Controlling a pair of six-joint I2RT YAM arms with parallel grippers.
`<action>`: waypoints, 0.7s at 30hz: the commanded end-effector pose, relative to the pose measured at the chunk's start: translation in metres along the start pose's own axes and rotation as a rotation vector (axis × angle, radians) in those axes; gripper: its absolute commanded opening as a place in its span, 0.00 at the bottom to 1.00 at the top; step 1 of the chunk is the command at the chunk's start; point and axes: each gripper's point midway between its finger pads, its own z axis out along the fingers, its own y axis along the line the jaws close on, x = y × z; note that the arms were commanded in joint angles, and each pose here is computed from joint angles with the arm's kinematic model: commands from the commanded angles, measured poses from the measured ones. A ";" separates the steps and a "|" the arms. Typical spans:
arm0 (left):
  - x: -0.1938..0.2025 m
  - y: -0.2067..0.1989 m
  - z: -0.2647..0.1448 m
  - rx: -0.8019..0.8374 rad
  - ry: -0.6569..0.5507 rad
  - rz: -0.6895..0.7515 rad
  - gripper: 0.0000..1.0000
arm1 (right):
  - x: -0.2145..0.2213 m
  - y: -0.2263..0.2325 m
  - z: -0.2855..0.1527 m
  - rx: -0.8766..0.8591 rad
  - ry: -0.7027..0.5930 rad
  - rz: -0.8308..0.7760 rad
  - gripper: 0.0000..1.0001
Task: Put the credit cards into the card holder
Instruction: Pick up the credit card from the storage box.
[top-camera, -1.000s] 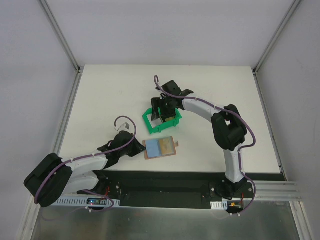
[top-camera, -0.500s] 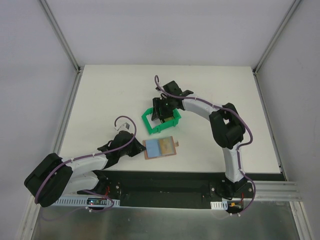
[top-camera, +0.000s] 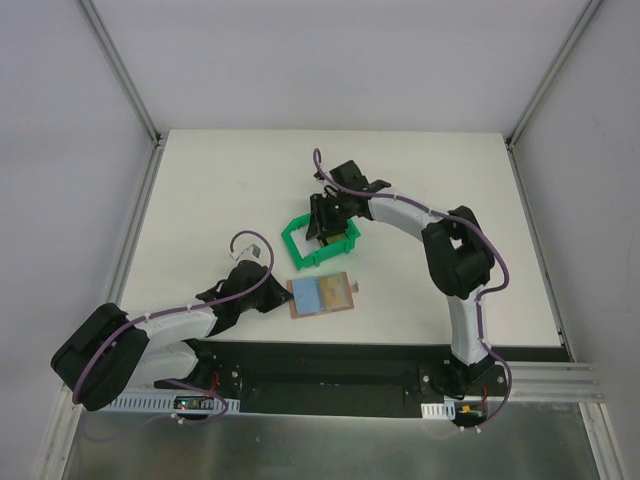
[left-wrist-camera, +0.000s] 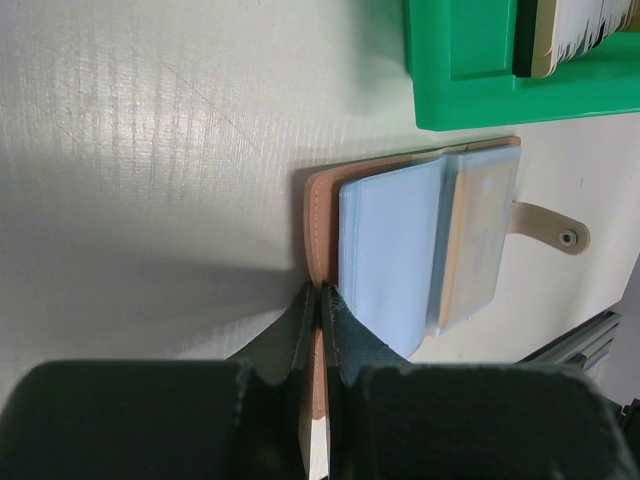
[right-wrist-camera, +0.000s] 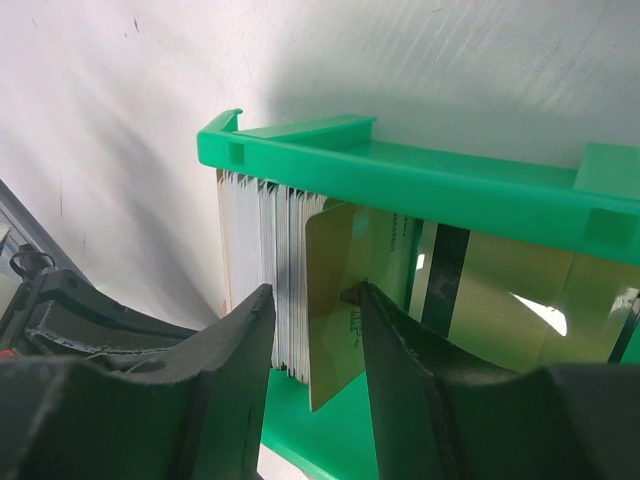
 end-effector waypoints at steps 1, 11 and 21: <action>0.004 0.011 0.001 -0.044 0.029 0.027 0.00 | -0.017 0.029 -0.028 -0.070 -0.065 -0.037 0.41; 0.006 0.012 0.002 -0.045 0.040 0.028 0.00 | -0.016 0.030 -0.031 -0.076 -0.067 -0.038 0.31; 0.006 0.011 0.002 -0.043 0.041 0.029 0.00 | -0.025 0.022 -0.041 -0.029 -0.104 -0.046 0.17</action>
